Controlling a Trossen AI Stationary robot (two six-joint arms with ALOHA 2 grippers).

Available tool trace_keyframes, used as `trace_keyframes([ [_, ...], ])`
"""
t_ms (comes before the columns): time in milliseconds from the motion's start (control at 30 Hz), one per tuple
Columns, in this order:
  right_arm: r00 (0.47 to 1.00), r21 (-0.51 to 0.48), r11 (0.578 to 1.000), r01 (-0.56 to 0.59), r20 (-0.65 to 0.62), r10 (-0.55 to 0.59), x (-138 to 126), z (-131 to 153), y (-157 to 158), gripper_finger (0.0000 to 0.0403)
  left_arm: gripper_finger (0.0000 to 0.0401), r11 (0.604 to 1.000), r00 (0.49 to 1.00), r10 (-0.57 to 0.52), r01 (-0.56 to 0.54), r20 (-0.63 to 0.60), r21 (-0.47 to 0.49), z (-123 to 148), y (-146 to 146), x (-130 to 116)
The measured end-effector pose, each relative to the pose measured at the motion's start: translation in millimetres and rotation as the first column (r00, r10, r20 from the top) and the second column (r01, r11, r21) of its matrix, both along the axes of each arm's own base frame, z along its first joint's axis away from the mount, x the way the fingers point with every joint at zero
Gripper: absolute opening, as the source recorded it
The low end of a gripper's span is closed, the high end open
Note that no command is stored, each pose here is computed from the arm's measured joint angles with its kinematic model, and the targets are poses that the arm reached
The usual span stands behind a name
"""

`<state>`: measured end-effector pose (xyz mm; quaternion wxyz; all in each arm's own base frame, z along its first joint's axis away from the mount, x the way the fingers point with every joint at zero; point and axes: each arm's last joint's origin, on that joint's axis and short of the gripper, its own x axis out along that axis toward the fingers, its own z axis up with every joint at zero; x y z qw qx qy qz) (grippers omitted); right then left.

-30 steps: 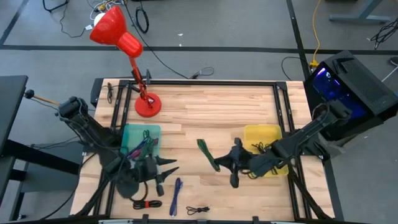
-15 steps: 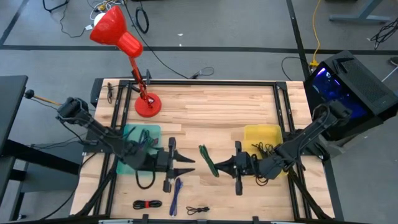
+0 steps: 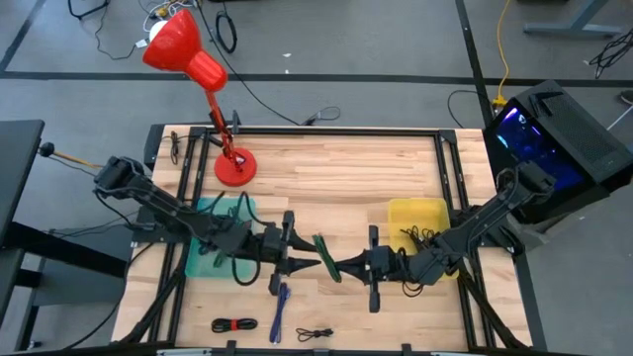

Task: Pick & Place USB Port
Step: Put the green charger cable into the green bin

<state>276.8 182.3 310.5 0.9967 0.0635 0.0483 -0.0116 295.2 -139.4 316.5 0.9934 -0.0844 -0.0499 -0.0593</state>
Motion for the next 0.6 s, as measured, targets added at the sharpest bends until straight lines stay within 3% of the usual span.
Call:
trace_keyframes([
  [600,0.999,-0.006,1.0,0.007,-0.032,-0.007,8.7,-11.0,-1.0,0.0,0.0112,0.997,0.996,-0.063,0.065,0.065,-0.027,-2.4,4.3,10.6],
])
